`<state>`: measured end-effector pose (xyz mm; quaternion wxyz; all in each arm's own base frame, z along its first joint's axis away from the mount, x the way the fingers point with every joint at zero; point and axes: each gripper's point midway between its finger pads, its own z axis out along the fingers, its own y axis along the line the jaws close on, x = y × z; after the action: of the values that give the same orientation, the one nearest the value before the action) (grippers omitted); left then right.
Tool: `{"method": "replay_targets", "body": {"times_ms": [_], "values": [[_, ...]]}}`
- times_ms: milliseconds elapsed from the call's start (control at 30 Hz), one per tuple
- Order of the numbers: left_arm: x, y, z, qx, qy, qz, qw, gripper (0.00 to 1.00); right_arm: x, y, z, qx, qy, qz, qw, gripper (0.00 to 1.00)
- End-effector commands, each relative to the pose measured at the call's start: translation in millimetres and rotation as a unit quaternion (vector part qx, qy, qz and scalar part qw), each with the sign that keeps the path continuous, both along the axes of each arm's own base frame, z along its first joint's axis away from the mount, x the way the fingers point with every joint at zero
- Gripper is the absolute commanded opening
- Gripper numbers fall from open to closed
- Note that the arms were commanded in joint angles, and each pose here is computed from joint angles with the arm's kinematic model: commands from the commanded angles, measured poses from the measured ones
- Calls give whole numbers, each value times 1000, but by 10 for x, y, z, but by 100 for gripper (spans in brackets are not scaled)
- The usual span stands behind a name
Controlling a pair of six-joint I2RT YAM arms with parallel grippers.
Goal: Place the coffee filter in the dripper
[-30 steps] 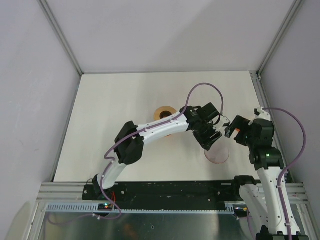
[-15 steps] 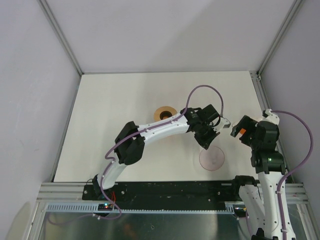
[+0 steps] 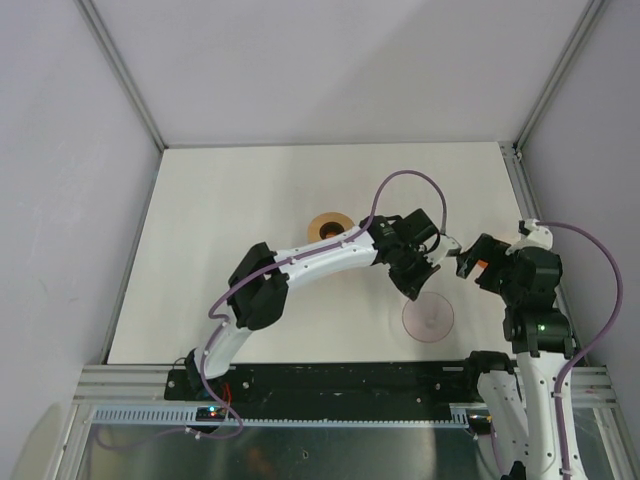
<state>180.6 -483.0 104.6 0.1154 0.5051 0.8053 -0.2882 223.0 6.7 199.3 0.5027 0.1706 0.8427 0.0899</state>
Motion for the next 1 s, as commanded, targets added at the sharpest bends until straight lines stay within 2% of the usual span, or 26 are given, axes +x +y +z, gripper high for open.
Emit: {"method": "replay_targets", "body": {"times_ms": [0, 100, 300, 433, 633, 767, 867, 967], "values": [[81, 114, 486, -47, -7, 13, 999, 0, -13, 351, 399, 6, -74, 118, 990, 99], [240, 253, 580, -52, -8, 37, 998, 0, -62, 558, 409, 32, -73, 172, 982, 95], [471, 436, 557, -47, -7, 69, 996, 0, -69, 597, -36, 69, 39, 141, 987, 81], [540, 488, 385, -29, -4, 77, 997, 0, -95, 796, -191, 80, 64, 147, 984, 79], [618, 510, 277, -21, 0, 84, 996, 0, -70, 1049, -513, 47, 109, 148, 982, 83], [657, 531, 296, -23, -3, 87, 996, 0, -8, 995, -735, 9, 144, 119, 982, 82], [676, 545, 293, -24, -2, 89, 996, 0, 35, 991, -821, -3, 154, 115, 981, 75], [683, 549, 289, -24, -1, 90, 996, 0, 58, 1012, -869, -11, 158, 118, 980, 63]]}}
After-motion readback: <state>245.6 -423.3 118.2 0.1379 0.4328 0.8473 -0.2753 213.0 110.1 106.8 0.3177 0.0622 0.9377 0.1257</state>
